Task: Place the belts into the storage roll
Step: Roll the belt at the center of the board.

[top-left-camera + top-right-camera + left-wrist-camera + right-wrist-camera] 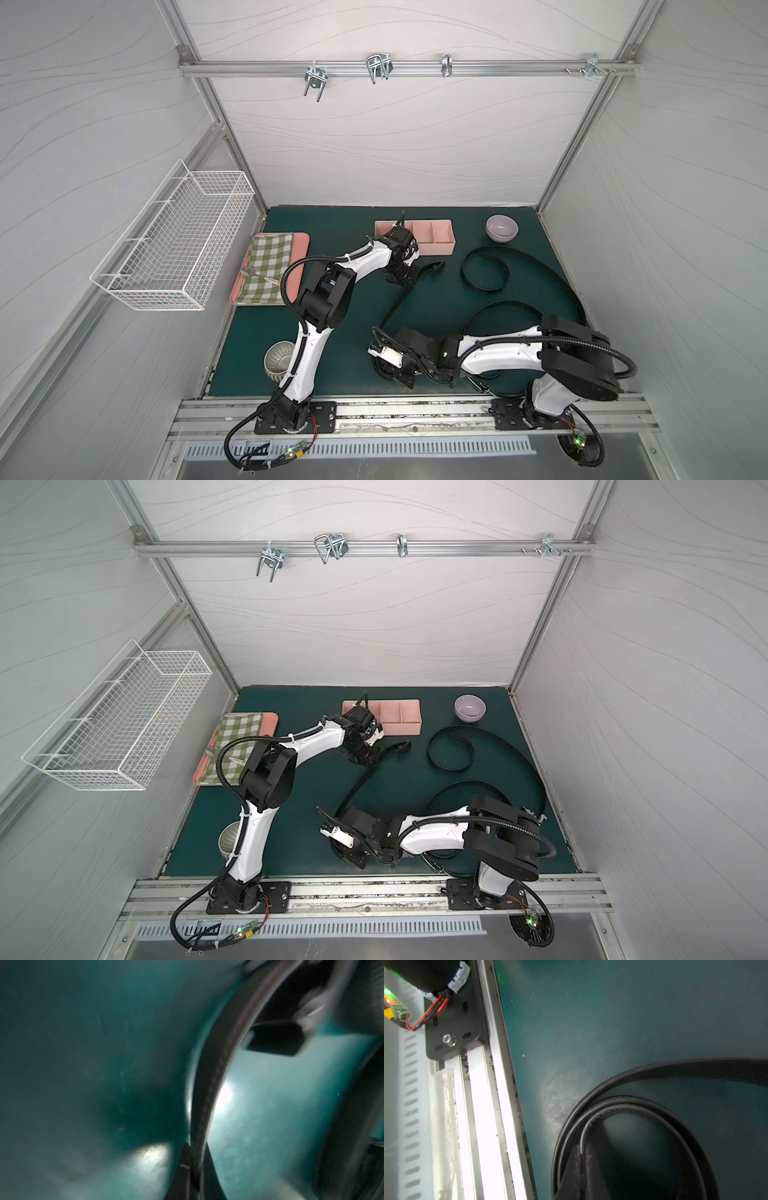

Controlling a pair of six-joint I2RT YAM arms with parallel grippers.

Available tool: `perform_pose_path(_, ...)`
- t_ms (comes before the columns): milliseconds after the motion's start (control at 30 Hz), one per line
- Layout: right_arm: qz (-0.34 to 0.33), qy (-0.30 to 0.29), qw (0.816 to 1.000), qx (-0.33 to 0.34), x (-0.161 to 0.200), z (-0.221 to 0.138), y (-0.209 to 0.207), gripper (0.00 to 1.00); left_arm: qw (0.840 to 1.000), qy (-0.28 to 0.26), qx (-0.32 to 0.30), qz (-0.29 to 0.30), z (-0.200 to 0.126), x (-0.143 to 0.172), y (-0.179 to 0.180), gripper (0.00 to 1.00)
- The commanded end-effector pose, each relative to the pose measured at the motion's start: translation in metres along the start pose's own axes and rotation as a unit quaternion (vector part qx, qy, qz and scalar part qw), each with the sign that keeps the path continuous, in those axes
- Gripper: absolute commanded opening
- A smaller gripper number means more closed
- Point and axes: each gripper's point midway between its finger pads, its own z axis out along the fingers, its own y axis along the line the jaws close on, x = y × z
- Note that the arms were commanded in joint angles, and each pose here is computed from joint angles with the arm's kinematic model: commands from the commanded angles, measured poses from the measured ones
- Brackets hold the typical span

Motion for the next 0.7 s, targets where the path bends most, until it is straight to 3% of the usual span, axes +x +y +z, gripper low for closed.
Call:
perform_pose_path(0,0.005,0.070,0.997,0.018,0.044,0.011,-0.006,0.05,0.998,-0.052,0.031,0.017,-0.024,-0.024,-0.023,0.16)
perform_pose_path(200,0.002,0.077,0.997,0.020,0.048,0.012,-0.007,0.05,0.995,-0.097,-0.023,-0.018,-0.059,-0.031,-0.008,0.60)
perform_pose_path(333,0.001,0.076,0.997,0.019,0.049,0.011,-0.007,0.05,0.980,-0.144,-0.062,-0.119,-0.106,-0.026,0.034,0.80)
perform_pose_path(533,0.001,0.074,0.997,0.017,0.050,0.010,-0.007,0.05,0.932,-0.221,-0.046,-0.284,-0.170,0.035,0.103,0.86)
perform_pose_path(667,0.003,0.074,0.997,0.015,0.050,0.009,-0.008,0.05,0.910,-0.224,-0.053,-0.345,-0.179,0.092,0.119,0.85)
